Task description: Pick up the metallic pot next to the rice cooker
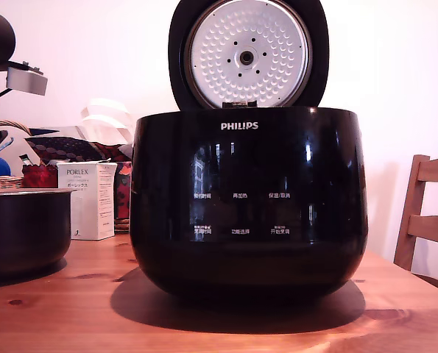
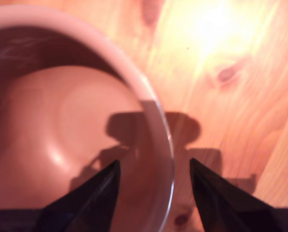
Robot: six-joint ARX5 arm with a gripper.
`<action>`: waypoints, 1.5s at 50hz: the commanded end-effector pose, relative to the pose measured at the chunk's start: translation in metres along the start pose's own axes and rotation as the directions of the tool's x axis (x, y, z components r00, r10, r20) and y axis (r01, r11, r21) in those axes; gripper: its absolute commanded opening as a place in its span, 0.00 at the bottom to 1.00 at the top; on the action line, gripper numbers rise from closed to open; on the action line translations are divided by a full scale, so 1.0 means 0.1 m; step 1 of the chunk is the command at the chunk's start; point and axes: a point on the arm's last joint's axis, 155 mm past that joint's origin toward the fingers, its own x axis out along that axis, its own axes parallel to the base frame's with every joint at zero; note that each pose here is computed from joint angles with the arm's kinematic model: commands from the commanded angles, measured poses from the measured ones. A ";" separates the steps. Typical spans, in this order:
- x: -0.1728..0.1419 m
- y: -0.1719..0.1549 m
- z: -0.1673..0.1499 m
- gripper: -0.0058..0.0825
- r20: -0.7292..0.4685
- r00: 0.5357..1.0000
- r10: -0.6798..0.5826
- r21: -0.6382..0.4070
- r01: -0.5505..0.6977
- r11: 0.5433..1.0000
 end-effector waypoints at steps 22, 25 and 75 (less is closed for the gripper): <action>0.21 -0.15 -0.08 0.53 -0.032 0.996 -0.077 -0.002 0.077 0.997; 0.21 -0.16 -0.08 0.53 -0.032 0.996 -0.078 -0.002 0.078 0.997; 0.13 -0.27 -0.11 0.04 -0.049 0.993 -0.111 0.020 0.112 0.993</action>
